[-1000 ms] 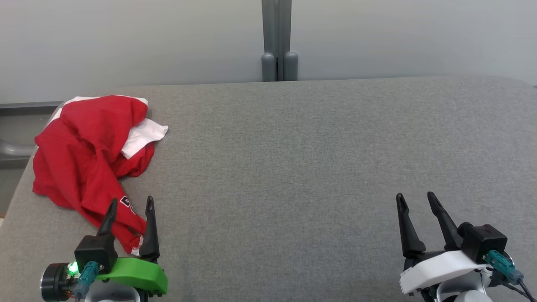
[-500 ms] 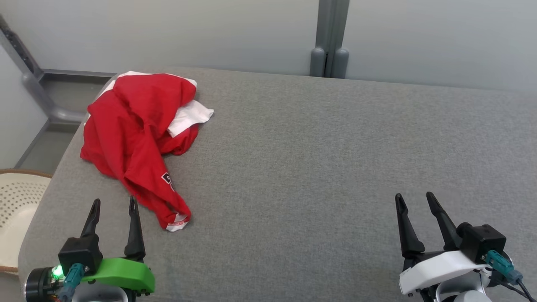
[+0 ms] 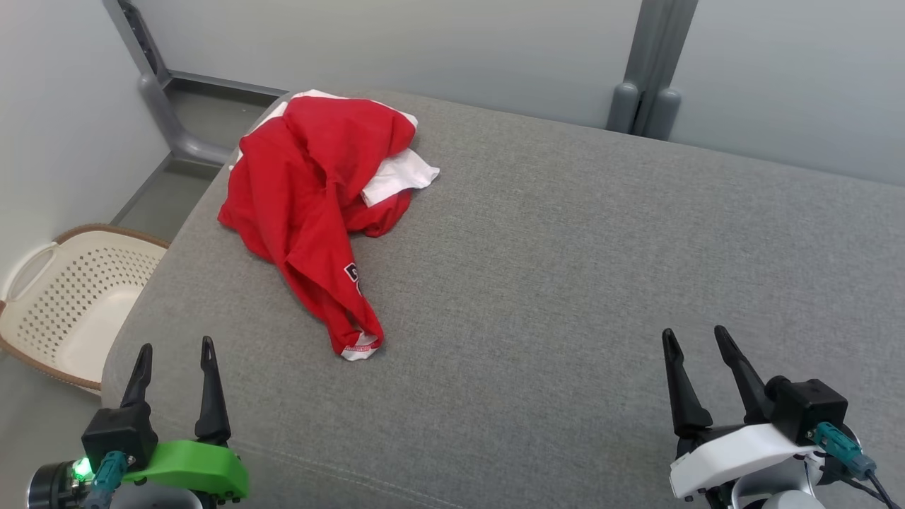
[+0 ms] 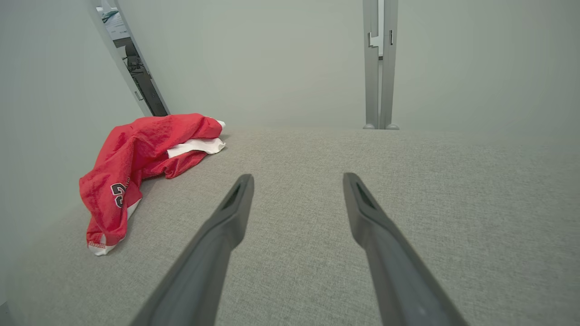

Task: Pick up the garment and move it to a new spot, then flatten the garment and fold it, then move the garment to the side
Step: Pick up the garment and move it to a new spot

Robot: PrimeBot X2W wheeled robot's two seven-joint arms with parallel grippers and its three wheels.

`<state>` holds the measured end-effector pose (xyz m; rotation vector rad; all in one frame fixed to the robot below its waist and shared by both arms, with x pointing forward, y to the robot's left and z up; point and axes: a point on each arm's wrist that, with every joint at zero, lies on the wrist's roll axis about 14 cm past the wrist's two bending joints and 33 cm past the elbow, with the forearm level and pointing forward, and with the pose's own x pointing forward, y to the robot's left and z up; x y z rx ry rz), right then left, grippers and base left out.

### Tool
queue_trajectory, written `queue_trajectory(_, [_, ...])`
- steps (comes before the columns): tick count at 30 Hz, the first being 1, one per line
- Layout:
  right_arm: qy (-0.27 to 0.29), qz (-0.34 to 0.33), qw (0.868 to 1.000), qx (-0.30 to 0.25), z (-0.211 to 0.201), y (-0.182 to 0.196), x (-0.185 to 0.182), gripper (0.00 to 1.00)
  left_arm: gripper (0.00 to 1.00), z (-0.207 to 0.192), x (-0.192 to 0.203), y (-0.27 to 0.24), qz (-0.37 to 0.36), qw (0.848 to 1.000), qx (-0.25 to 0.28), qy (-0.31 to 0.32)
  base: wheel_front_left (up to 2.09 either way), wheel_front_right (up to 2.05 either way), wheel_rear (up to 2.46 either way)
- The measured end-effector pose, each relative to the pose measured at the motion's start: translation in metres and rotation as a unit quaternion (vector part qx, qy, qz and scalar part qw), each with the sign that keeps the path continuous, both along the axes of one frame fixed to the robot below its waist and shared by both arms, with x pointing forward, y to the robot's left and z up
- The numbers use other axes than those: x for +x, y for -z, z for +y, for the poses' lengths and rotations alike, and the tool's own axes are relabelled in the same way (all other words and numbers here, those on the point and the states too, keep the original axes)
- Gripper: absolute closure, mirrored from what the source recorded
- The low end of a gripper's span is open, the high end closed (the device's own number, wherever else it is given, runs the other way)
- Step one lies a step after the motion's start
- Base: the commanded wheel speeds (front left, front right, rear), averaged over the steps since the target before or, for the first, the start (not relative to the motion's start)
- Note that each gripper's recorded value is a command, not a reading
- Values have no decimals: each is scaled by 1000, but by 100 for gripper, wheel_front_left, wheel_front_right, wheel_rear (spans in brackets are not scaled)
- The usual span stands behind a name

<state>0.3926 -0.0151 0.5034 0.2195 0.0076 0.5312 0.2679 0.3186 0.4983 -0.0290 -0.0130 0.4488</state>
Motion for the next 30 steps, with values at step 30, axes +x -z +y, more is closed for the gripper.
queue_trajectory(30, [-14, 11, 1000, -19, 10, 10, 10, 0, 0, 12, 8, 0, -9, 1000, -17, -10, 0, 0, 0])
